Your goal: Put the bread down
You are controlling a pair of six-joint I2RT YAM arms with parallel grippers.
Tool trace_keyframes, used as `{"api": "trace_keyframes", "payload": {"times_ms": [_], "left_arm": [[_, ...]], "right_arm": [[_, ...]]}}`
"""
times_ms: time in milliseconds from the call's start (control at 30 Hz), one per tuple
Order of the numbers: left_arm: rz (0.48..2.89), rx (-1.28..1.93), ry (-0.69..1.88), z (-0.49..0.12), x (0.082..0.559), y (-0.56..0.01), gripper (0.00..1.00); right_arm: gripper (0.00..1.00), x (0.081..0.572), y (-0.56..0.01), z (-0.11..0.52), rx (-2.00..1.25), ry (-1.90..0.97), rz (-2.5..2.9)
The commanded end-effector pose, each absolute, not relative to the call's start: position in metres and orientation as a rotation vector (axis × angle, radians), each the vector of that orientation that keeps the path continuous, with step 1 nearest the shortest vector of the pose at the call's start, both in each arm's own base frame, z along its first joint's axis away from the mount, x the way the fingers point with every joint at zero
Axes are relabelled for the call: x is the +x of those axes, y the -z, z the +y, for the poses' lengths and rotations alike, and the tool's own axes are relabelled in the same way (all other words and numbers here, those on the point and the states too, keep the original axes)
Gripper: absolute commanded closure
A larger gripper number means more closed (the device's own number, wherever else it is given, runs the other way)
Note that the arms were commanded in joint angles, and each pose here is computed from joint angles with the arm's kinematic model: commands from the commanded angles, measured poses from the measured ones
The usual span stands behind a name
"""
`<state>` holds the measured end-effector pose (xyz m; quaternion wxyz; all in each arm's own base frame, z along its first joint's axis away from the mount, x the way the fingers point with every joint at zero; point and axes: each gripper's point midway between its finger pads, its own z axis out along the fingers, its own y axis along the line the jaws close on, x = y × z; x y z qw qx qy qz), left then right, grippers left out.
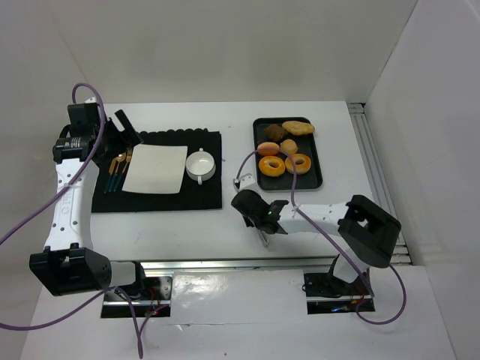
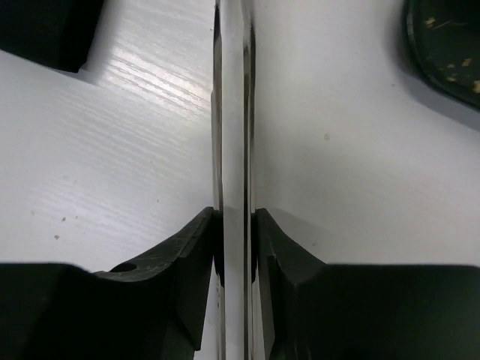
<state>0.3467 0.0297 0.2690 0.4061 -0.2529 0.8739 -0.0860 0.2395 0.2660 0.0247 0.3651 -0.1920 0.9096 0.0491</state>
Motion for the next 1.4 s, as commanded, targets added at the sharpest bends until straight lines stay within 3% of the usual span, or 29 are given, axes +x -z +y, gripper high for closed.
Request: {"api": "trace_keyframes", "payload": {"times_ms": [0, 133, 367, 500, 667, 900, 1367], "left_arm": [[2.164, -0.601, 0.231, 0.029, 0.347, -0.283, 0.00], [2.146, -0.595, 0.232, 0.029, 0.346, -0.290, 0.00], [2.130, -0.587, 0.262, 0.025, 0.347, -0.298, 0.00], [2.127, -0.597, 0.257, 0.028, 0.347, -0.298, 0.00], [2.127, -0.597, 0.257, 0.028, 0.347, -0.298, 0.00], [2.138, -0.590, 0.251, 0.029, 0.349, -0.294, 0.00], [2.148, -0.589, 0.261, 0.027, 0.350, -0.292, 0.00]], "right_arm": [[0.66, 0.255, -0.096, 0.276, -0.397, -0.164, 2.200], [0.66, 0.272, -0.162, 0.262, -0.283, -0.169, 2.124], [0.63, 0.330, -0.200, 0.204, -0.073, -0.295, 2.271], [0.63, 0.342, -0.201, 0.161, 0.054, -0.351, 2.413], [0.50, 0.348, -0.201, 0.116, 0.171, -0.381, 2.484], [0.40, 0.352, -0.208, 0.082, 0.303, -0.379, 2.445], [0.40, 0.323, -0.163, 0.041, 0.552, -0.379, 2.503]]}}
